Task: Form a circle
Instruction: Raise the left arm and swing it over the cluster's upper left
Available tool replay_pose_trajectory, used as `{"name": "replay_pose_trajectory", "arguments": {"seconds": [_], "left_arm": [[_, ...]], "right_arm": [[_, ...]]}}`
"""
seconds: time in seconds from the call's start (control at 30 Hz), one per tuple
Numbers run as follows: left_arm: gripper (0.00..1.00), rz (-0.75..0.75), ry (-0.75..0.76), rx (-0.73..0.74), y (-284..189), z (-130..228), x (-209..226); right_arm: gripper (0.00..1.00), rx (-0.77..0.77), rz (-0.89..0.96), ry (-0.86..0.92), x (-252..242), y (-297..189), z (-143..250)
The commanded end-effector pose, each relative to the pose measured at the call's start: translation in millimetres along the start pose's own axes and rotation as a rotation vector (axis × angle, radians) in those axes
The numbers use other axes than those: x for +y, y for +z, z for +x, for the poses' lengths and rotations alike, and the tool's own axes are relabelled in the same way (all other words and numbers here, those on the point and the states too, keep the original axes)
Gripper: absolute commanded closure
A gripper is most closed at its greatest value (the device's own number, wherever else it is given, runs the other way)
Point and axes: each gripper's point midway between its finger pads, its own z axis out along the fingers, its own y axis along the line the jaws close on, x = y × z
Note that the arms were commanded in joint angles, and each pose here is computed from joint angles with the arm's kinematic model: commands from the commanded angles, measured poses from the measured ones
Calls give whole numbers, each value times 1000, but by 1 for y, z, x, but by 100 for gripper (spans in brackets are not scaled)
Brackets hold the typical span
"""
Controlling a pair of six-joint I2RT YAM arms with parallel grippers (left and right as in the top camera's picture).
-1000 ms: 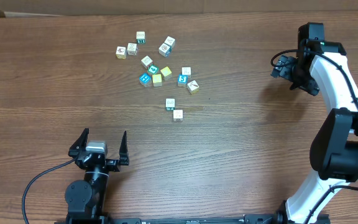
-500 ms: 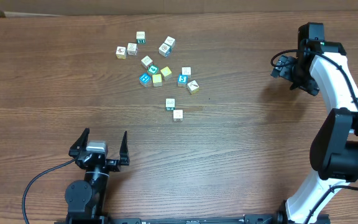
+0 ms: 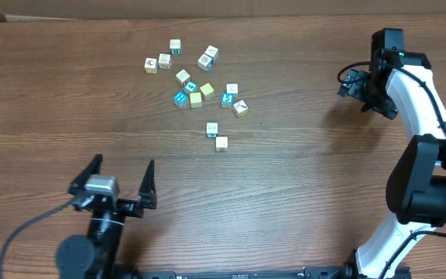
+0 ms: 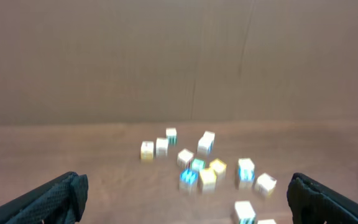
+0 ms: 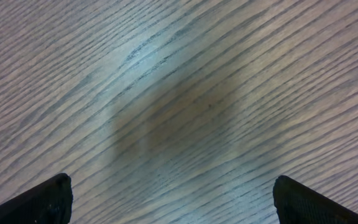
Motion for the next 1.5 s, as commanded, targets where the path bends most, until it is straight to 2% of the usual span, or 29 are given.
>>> {"name": "replay_pose_trajectory", "arguments": {"seconds": [0.0,0.17,0.37,0.57,0.67,0.87,1.2,1.47], "left_arm": [[0,14,-7,22,1,-43,-6],[0,6,28,197,25,-82,-6],[1,8,65,448,75,-122,-3],[0,12,55,656,139,-125,4],[1,15,55,724,174,-110,9],[0,70,10,853,232,-58,10],[1,75,-32,1059,281,49,22],[1,74,-37,1090,316,107,31]], "right_arm": [[0,-48,-9,8,0,-15,-12],[0,-48,-9,8,0,-15,-12],[0,-48,-9,8,0,-15,-12],[0,-48,-9,8,0,-15,-12],[0,-48,-9,8,0,-15,-12],[0,-48,-9,8,0,-15,-12],[0,-48,-9,8,0,-15,-12],[0,-48,-9,8,0,-15,-12]]}}
